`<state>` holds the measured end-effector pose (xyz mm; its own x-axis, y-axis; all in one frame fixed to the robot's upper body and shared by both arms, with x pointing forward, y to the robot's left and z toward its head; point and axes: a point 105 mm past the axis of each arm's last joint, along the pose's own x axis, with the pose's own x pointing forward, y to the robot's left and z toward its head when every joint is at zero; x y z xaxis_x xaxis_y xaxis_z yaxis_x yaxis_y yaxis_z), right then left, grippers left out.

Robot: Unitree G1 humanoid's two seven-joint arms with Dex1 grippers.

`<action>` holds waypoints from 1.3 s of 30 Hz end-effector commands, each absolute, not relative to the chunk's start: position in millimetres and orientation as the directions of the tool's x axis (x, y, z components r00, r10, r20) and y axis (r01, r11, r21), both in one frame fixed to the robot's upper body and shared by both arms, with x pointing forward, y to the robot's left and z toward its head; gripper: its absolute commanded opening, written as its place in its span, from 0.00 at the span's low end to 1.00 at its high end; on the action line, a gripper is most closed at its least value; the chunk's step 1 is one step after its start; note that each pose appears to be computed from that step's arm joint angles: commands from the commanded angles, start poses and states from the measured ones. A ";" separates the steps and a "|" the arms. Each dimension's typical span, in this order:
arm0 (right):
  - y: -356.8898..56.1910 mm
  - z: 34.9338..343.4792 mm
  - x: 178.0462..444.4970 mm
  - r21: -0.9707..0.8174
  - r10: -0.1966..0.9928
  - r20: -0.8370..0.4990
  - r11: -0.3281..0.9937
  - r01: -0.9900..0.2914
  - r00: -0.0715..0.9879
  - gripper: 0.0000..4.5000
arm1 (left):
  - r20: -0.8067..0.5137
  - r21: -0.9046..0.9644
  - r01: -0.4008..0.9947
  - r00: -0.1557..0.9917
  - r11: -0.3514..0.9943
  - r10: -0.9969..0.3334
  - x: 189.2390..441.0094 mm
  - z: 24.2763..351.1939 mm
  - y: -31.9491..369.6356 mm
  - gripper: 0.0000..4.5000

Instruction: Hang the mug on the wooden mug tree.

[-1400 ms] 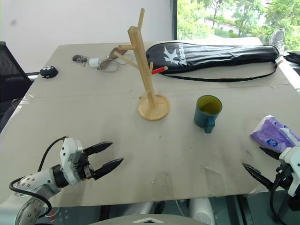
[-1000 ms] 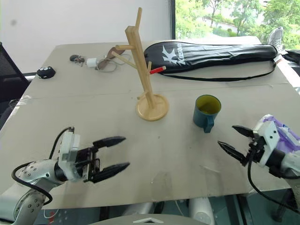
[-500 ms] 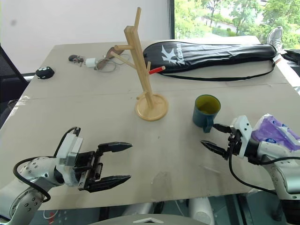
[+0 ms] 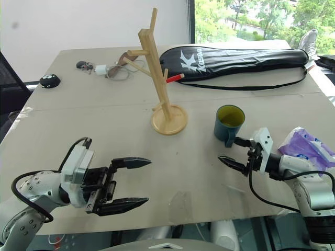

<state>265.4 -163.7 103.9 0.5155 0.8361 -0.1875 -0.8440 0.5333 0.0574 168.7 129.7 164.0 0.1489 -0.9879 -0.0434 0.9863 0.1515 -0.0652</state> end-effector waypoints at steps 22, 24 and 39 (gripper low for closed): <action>-138.9 177.1 284.2 -0.128 0.868 -0.033 0.488 -0.863 0.495 0.01 | 0.136 0.003 0.881 0.468 0.472 -0.873 190.1 172.2 160.0 1.00; -131.2 194.5 291.1 -0.171 0.865 -0.035 0.488 -0.856 0.500 0.01 | 0.165 0.010 0.859 0.503 0.512 -0.848 192.2 173.8 162.3 1.00; -84.4 267.9 317.0 -0.283 0.886 -0.113 0.405 -0.869 0.450 0.01 | 0.280 0.063 0.804 0.555 0.591 -0.784 192.3 175.8 196.4 1.00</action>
<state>321.0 -89.1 252.9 0.4625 0.8755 -0.1401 -0.8741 0.4239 -0.2371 195.1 195.5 169.9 0.5703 -0.7761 0.2692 0.7980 0.6011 0.0426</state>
